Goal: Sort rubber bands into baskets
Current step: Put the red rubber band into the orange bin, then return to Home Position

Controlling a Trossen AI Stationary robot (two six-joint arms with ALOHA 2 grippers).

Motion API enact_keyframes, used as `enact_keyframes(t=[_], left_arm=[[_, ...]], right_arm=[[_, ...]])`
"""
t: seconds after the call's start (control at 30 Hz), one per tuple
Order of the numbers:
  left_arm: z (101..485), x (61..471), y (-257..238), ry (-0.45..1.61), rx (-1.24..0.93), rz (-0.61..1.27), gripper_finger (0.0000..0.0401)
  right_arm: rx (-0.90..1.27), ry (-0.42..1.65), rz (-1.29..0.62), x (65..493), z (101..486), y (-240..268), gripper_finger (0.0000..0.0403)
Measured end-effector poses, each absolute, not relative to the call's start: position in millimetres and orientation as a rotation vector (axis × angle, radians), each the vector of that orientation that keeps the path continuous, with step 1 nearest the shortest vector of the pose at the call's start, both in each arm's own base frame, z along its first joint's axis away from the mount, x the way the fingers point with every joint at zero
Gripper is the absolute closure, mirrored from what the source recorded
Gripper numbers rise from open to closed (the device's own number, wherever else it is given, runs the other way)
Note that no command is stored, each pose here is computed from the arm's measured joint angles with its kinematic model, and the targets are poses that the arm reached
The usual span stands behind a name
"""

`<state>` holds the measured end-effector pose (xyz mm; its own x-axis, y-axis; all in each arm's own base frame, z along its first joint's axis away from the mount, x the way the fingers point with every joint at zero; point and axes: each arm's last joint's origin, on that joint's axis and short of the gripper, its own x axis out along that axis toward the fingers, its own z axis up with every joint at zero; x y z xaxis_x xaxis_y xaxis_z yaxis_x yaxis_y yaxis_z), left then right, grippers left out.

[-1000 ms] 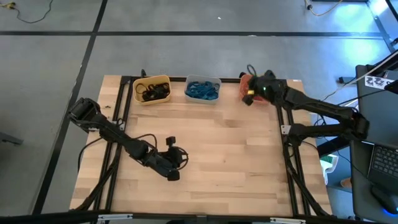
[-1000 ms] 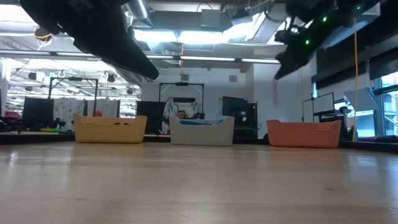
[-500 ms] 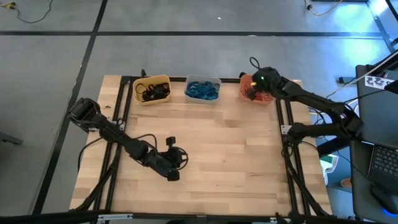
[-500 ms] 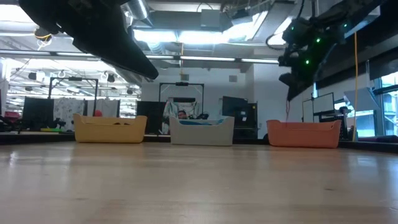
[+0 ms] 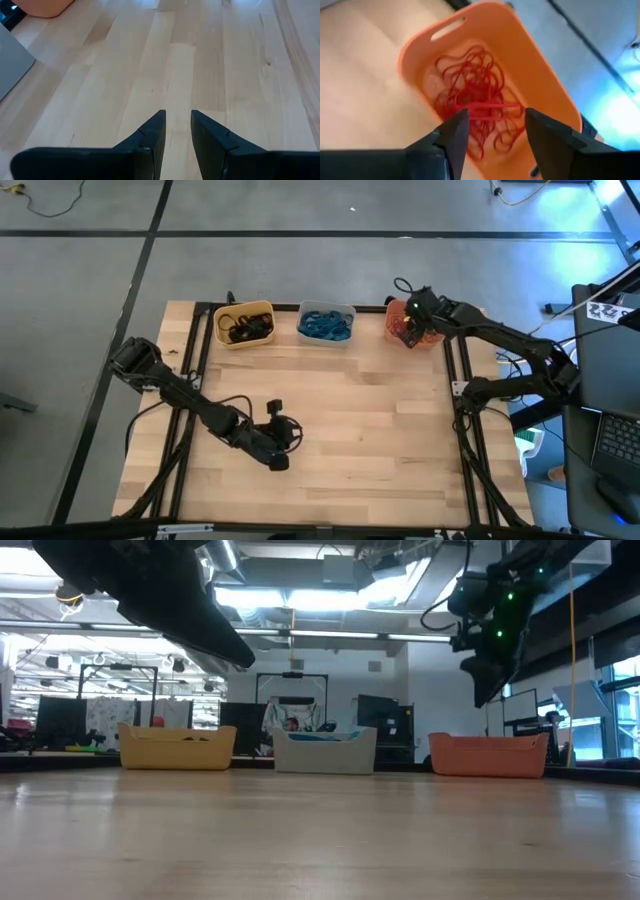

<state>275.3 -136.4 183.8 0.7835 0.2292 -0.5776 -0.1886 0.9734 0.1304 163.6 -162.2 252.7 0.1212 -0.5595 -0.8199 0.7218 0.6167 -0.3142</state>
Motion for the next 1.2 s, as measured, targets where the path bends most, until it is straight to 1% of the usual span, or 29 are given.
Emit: enact_keyframes(t=[0.23, 0.33, 0.43, 0.5, 0.67, 0.77, 0.87, 0.97, 1.07, 1.13, 1.2], left_arm=[[184, 275, -136, 0.631, 0.06, 0.228, 0.0313], [185, 276, -136, 0.63, 0.097, 0.217, 0.0313], [192, 281, -128, 0.599, 0.161, 0.233, 0.0317], [201, 285, -120, 0.561, 0.183, 0.227, 0.0325], [223, 288, -100, 0.518, 0.182, 0.079, 0.0352], [229, 284, -81, 0.504, 0.19, 0.038, 0.037], [229, 274, -60, 0.457, 0.172, 0.048, 0.0386], [228, 260, -42, 0.388, 0.148, 0.035, 0.0398], [225, 243, -29, 0.329, 0.126, 0.021, 0.0398], [223, 230, -22, 0.302, 0.121, 0.034, 0.0395], [221, 220, -17, 0.279, 0.111, 0.052, 0.0393]], right_arm=[[0.225, 1.126, -0.873, 163, 272, -159, 0.0206], [0.29, 1.071, -0.747, 165, 275, -154, 0.0206], [0.314, 0.991, -0.602, 180, 278, -144, 0.0206], [0.277, 0.952, -0.537, 192, 280, -134, 0.0206], [0.169, 0.836, -0.407, 219, 288, -108, 0.0206], [0.109, 0.797, -0.339, 229, 289, -95, 0.021], [0.085, 0.787, -0.297, 233, 281, -85, 0.0239], [0.062, 0.807, -0.27, 233, 269, -80, 0.0287], [0.081, 0.823, -0.223, 228, 257, -77, 0.0343], [0.095, 0.786, -0.174, 225, 252, -74, 0.038], [0.098, 0.74, -0.146, 218, 250, -71, 0.0396]])
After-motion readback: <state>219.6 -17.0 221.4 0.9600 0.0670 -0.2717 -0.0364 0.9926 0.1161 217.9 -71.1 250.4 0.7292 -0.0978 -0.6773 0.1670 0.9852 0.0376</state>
